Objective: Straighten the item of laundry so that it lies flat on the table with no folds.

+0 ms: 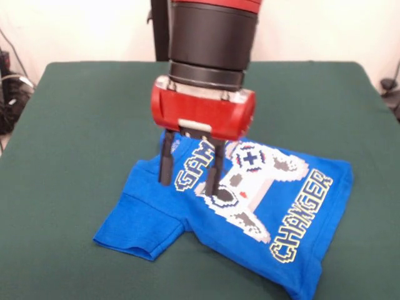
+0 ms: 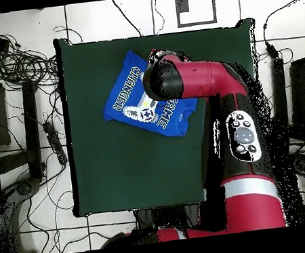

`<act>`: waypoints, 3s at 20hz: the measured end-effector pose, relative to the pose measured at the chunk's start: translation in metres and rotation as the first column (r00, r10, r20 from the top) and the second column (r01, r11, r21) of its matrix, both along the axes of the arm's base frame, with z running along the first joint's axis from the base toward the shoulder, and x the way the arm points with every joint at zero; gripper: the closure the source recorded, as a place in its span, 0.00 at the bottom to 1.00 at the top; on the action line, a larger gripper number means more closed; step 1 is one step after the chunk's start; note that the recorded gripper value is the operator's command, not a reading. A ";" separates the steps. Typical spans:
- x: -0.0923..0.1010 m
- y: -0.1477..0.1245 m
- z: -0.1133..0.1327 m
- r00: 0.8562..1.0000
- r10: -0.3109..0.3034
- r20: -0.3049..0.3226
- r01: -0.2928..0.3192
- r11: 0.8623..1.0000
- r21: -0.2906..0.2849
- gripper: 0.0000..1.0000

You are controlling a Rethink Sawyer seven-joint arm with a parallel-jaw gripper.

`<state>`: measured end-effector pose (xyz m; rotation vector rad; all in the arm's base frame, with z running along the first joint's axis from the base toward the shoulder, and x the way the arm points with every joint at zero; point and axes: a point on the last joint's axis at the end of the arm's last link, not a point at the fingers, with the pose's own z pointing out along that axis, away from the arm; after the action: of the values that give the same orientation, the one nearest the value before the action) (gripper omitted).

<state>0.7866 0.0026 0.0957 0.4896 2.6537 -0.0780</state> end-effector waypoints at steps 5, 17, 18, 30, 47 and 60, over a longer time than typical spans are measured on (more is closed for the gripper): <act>-0.022 -0.019 0.006 0.999 -0.016 -0.028 0.017 1.000 0.017 0.00; -0.052 -0.045 -0.023 0.996 0.006 -0.083 0.000 0.997 0.077 0.00; -0.054 -0.044 -0.025 0.996 0.014 -0.087 -0.007 0.997 0.075 0.00; -0.073 -0.010 -0.040 0.988 0.098 -0.119 -0.088 0.992 0.088 0.00; -0.092 0.016 -0.050 0.978 0.135 -0.156 -0.120 0.987 0.102 0.00; -0.090 0.033 -0.053 0.983 0.160 -0.087 -0.151 0.983 0.106 0.00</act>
<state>0.6970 0.0358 0.0432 0.3150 2.7895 0.0810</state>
